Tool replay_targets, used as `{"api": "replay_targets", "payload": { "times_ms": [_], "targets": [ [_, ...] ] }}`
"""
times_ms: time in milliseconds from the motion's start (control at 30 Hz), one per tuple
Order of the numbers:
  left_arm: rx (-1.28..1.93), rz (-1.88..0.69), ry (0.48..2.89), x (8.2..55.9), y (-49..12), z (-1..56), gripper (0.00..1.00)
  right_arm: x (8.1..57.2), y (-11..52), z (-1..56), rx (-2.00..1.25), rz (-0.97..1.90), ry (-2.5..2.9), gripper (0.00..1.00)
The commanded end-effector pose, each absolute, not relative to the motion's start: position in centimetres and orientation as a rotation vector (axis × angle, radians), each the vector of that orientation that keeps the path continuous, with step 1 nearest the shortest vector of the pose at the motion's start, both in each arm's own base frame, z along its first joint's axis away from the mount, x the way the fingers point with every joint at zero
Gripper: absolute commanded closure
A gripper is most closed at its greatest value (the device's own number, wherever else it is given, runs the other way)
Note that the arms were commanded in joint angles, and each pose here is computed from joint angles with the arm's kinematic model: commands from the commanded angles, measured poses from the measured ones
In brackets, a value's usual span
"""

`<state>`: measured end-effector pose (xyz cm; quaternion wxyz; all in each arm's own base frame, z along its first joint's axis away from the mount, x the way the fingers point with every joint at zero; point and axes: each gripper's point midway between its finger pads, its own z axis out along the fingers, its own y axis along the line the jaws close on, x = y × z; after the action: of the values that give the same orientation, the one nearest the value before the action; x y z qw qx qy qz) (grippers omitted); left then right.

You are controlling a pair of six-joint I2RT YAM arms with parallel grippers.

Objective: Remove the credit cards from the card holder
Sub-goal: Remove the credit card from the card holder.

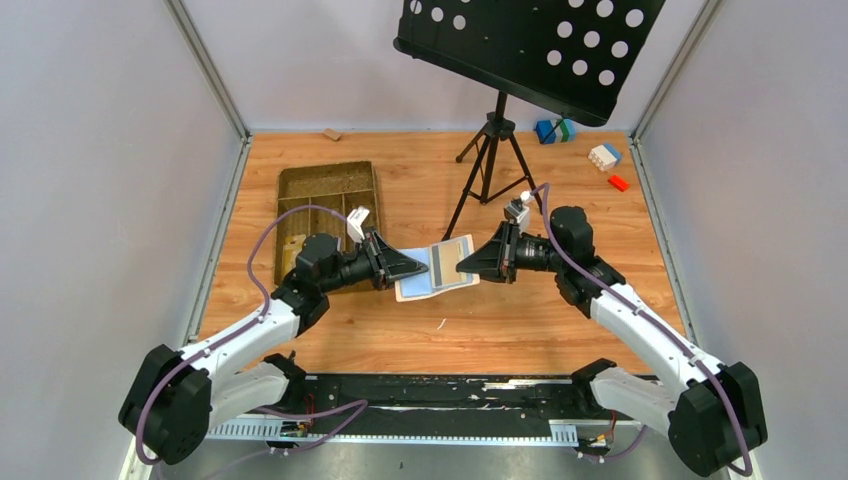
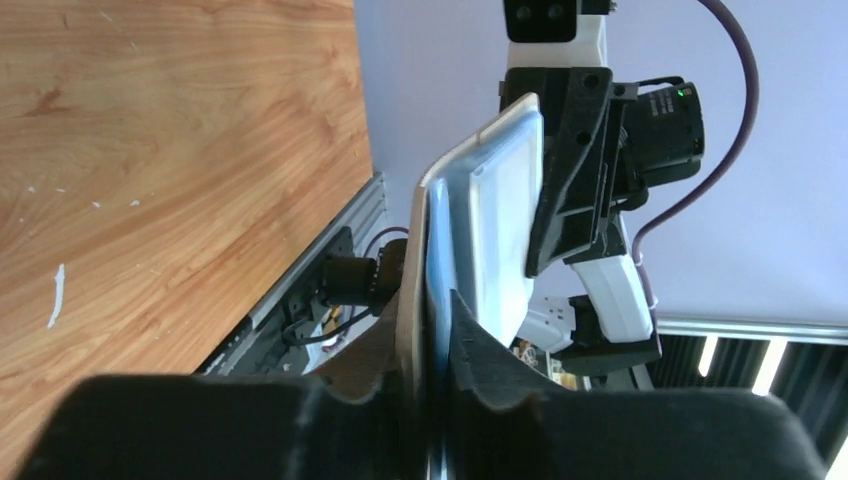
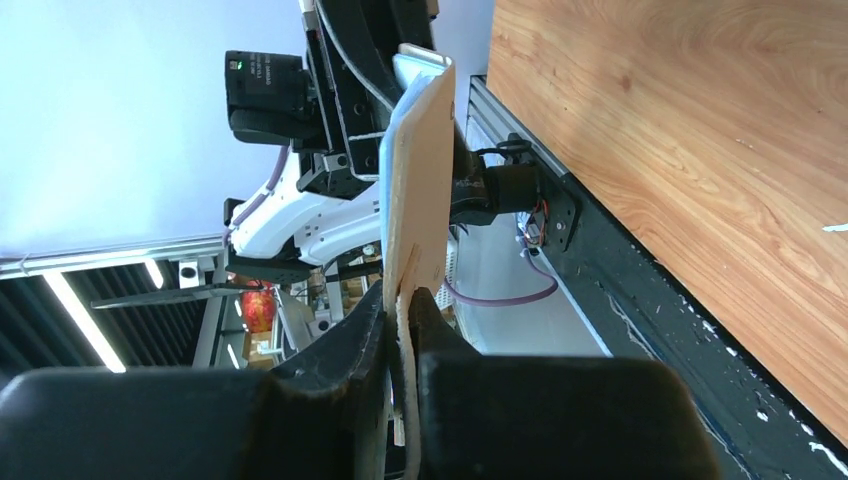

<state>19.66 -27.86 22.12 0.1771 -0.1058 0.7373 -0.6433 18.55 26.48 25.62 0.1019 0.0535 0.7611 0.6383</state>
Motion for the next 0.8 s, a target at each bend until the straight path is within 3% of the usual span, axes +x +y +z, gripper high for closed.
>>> {"api": "replay_targets", "payload": {
  "times_ms": [0, 33, 100, 167, 300, 433, 767],
  "targets": [
    [-0.178, -1.878, 1.997, 19.1, -28.1, 24.6, 0.90, 20.1, 26.8, 27.6, 0.119, 1.811, 2.185, 0.90],
    [-0.176, -1.855, 2.014, 19.2, -28.1, 24.2, 0.98, 20.0, 26.7, 27.0, 0.105, 1.776, 2.215, 0.81],
    [-0.145, -1.803, 2.056, 19.2, -28.1, 23.6, 1.00, 19.7, 26.1, 25.7, 0.081, 1.691, 2.289, 0.60],
    [-0.104, -1.759, 2.092, 19.3, -28.2, 23.2, 1.00, 19.4, 25.5, 24.9, 0.038, 1.609, 2.330, 0.55],
    [-0.077, -1.751, 2.094, 19.4, -28.3, 23.5, 1.00, 19.0, 25.0, 24.4, 0.032, 1.573, 2.330, 0.60],
    [-0.042, -1.731, 2.104, 19.2, -28.3, 23.6, 1.00, 18.6, 25.0, 23.9, 0.028, 1.598, 2.327, 0.79],
    [-0.052, -1.711, 2.133, 18.8, -28.3, 23.1, 1.00, 18.8, 25.4, 24.1, -0.043, 1.522, 2.345, 0.92]
  ]
}}
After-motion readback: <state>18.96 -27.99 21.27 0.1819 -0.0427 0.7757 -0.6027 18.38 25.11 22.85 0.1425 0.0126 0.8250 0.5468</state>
